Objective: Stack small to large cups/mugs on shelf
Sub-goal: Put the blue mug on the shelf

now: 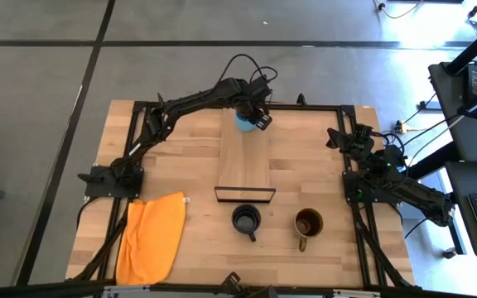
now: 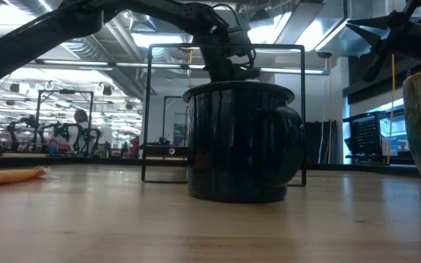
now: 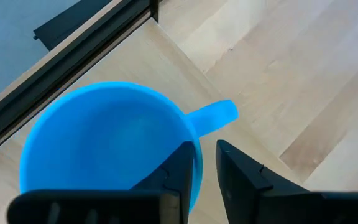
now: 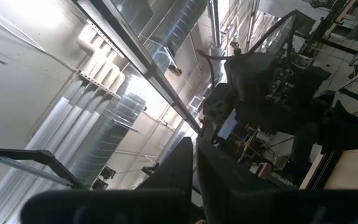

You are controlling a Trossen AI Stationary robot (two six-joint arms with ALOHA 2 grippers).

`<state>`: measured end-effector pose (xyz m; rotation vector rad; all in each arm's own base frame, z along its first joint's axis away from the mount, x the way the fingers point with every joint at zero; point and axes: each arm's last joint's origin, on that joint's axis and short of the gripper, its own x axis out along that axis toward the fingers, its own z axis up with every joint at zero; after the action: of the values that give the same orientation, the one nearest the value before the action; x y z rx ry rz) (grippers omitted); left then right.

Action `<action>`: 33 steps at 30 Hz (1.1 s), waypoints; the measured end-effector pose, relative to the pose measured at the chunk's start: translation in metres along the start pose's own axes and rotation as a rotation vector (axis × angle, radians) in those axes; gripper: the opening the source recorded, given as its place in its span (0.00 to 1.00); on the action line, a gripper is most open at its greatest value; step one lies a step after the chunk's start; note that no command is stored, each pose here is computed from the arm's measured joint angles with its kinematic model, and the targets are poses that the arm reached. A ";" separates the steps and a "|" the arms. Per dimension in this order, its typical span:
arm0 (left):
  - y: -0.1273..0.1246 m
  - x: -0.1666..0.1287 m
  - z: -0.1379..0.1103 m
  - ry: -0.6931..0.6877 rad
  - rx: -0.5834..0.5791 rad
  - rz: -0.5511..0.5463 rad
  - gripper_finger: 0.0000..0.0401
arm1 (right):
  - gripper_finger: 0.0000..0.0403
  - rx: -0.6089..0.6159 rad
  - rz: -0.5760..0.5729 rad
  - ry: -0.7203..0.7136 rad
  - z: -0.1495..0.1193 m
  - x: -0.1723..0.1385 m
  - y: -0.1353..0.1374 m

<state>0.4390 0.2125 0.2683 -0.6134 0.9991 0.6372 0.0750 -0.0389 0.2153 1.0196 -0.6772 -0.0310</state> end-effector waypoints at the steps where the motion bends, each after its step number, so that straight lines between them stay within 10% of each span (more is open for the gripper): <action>1: 0.000 0.000 0.000 0.000 0.001 0.000 0.16 | 0.06 0.000 0.000 0.000 0.000 0.000 0.000; 22: 0.002 -0.011 0.009 -0.091 0.000 -0.002 0.17 | 0.06 -0.002 -0.006 0.001 0.000 0.000 -0.001; 33: -0.037 -0.099 -0.006 -0.255 0.380 -0.140 0.13 | 0.06 -0.003 -0.033 0.010 -0.001 0.000 -0.003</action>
<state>0.4231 0.1641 0.3607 -0.2558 0.8020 0.3760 0.0765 -0.0398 0.2124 1.0276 -0.6509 -0.0561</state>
